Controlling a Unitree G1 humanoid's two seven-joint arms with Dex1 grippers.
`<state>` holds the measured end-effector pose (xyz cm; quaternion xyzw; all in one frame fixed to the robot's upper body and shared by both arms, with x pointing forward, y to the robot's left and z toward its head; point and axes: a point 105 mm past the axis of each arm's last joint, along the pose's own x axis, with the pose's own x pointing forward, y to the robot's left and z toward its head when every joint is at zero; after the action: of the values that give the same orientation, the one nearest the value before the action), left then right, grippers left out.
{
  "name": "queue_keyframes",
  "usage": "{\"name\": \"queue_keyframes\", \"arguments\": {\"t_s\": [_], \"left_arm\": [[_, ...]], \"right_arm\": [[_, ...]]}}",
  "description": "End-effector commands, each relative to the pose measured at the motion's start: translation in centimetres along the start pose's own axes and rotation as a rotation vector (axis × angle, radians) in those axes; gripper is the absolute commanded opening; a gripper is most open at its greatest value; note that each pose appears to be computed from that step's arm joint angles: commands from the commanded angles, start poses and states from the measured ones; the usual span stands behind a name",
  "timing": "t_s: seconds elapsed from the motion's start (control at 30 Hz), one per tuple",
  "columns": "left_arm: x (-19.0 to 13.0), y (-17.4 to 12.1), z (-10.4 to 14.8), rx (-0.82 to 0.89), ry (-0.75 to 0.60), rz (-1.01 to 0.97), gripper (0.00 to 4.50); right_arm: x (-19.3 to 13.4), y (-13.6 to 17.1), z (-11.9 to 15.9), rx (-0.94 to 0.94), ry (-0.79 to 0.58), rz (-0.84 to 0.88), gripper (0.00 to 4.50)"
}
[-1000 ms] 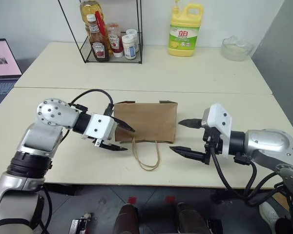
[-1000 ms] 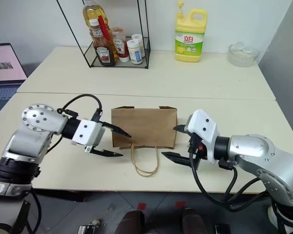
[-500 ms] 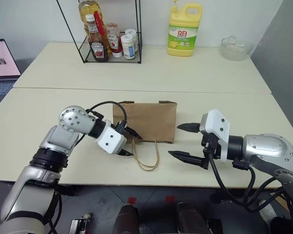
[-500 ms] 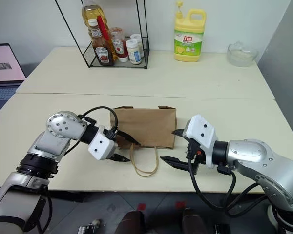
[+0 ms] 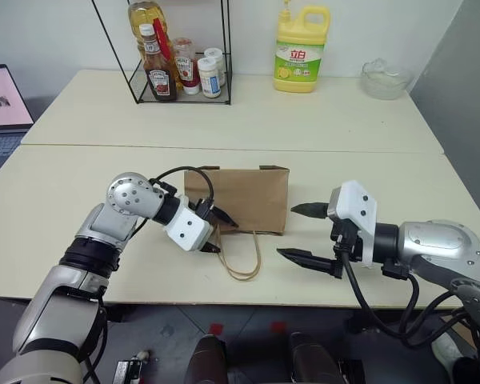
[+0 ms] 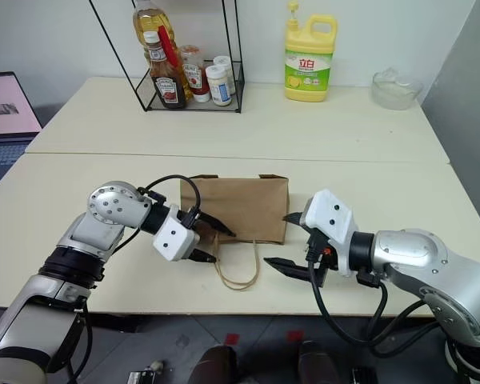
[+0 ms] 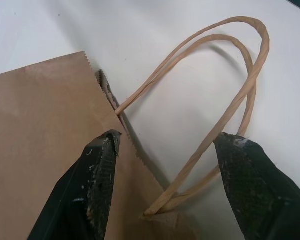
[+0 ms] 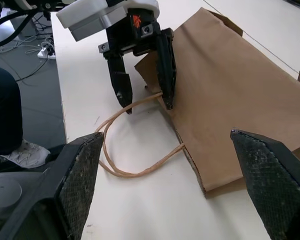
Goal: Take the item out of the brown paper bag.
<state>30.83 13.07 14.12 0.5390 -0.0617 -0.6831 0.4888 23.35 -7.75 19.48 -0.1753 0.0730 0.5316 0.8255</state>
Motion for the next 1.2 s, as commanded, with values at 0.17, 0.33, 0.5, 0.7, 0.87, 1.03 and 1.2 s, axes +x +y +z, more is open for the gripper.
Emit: {"name": "queue_keyframes", "arguments": {"t_s": [0.17, 0.33, 0.5, 0.7, 0.87, 1.03, 1.2], "left_arm": [[0.8, 0.2, 0.4, 0.036, -0.018, 0.016, 3.16], [1.4, 0.0, 0.9, 0.032, -0.053, 0.0, 3.16], [1.8, -0.2, 1.1, 0.03, -0.071, -0.008, 2.29], [2.4, -0.3, 1.3, 0.03, -0.089, -0.017, 0.42], [2.8, -1.0, 1.5, 0.017, -0.108, -0.04, 0.03], [1.9, 0.6, 0.9, -0.13, -0.12, 0.069, 0.03], [0.1, 3.0, 0.5, -0.354, -0.164, 0.223, 0.03]], "right_arm": [[-0.5, 0.8, 0.4, -0.076, -0.004, 0.017, 4.27], [-0.8, 1.4, -0.1, -0.118, 0.011, 0.043, 4.27], [-0.9, 1.7, -0.4, -0.131, 0.02, 0.053, 4.27], [-1.1, 1.7, -0.7, -0.14, 0.03, 0.046, 4.27], [-1.1, 2.0, -1.2, -0.172, 0.05, 0.051, 4.27], [-0.9, 1.8, -2.0, -0.317, 0.087, 0.046, 4.27], [-0.2, 2.7, -2.8, -0.472, 0.059, 0.088, 4.27]]}}
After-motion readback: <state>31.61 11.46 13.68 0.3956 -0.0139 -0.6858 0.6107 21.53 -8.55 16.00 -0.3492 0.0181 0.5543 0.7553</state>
